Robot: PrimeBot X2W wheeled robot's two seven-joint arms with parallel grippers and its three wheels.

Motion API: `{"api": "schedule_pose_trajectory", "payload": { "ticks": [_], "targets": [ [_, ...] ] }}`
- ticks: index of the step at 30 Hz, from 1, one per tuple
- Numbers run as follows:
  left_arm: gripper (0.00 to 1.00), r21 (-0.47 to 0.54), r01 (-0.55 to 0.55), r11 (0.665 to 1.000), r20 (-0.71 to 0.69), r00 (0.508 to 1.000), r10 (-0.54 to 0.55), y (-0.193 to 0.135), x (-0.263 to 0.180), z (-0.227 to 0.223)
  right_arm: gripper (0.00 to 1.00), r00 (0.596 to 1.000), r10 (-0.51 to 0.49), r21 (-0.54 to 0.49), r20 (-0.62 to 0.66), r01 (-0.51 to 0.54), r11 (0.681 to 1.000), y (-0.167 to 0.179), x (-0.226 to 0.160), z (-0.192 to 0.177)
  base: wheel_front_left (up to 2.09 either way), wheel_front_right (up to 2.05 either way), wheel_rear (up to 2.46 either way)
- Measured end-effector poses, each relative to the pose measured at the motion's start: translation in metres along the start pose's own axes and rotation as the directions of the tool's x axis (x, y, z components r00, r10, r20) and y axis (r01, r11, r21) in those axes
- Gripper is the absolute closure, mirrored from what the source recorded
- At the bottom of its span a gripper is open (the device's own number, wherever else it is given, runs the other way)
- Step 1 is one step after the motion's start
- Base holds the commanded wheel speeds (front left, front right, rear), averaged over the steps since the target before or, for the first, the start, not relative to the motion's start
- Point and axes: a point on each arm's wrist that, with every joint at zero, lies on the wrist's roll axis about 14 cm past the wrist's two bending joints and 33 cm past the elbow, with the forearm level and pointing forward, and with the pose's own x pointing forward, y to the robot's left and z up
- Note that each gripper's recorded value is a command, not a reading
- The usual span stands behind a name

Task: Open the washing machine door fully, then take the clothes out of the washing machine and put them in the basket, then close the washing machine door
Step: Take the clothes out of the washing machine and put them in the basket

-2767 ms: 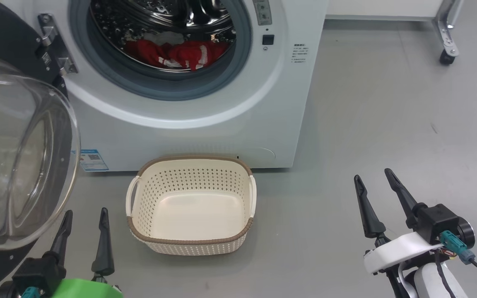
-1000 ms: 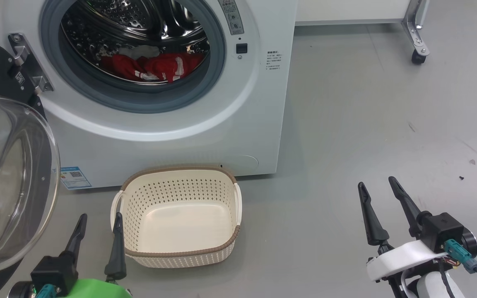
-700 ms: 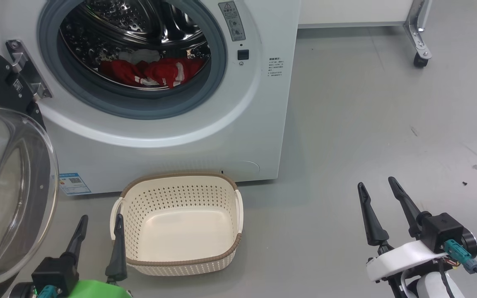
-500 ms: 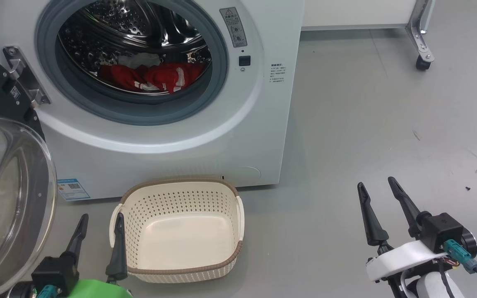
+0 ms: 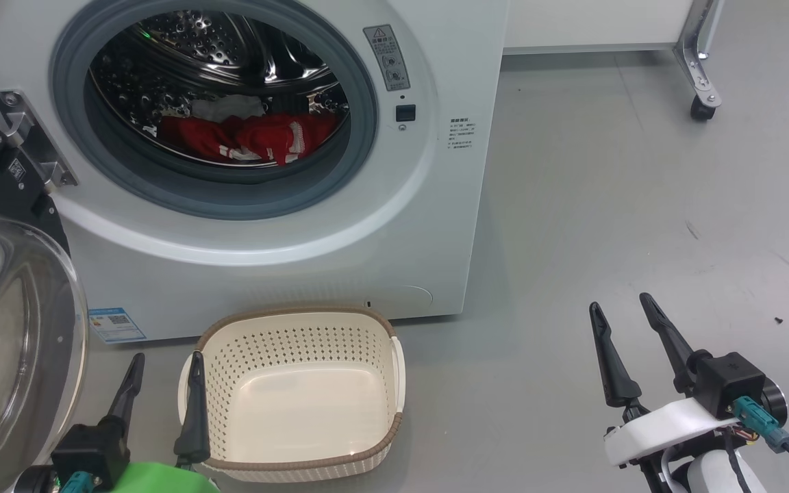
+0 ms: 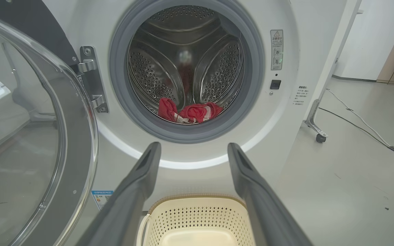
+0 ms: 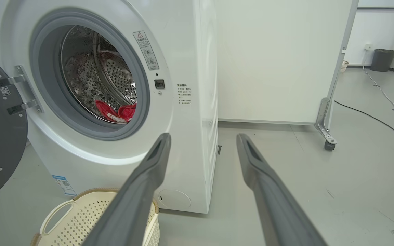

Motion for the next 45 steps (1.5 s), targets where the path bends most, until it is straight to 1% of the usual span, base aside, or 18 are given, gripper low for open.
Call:
{"api": "schedule_pose_trajectory", "payload": {
  "ticks": [20, 28, 34, 41, 45],
  "targets": [
    [0.00, -0.003, -0.003, 1.000, -0.018, 1.000, 0.003, 0.001, 0.003, -0.006, 0.00, 1.000, -0.003, 0.003, -0.020, 0.003, 1.000, -0.001, 0.002, -0.007, 0.00, 0.00, 0.00],
    [0.00, -0.004, 0.024, 1.000, -0.073, 0.997, -0.024, -0.009, 0.008, -0.021, 0.00, 0.999, -0.005, 0.007, -0.036, 0.005, 1.000, -0.002, 0.007, -0.013, 0.00, 0.00, 0.00],
    [0.00, -0.024, 0.108, 0.994, -0.083, 0.991, -0.110, -0.031, 0.037, -0.025, 0.00, 0.998, 0.003, 0.007, -0.055, -0.003, 1.000, -0.002, 0.019, -0.021, 0.00, 0.00, 0.00],
    [0.00, -0.031, 0.157, 0.987, -0.106, 0.981, -0.160, -0.042, 0.076, -0.035, 0.00, 0.998, 0.017, 0.001, -0.063, -0.017, 1.000, -0.002, 0.039, -0.028, 0.00, 0.00, 0.00],
    [0.00, -0.056, 0.164, 0.985, -0.145, 0.975, -0.170, -0.043, 0.103, -0.047, 0.00, 0.997, 0.017, 0.003, -0.078, -0.017, 1.000, -0.004, 0.050, -0.036, 0.00, 0.00, 0.00]
  ]
}}
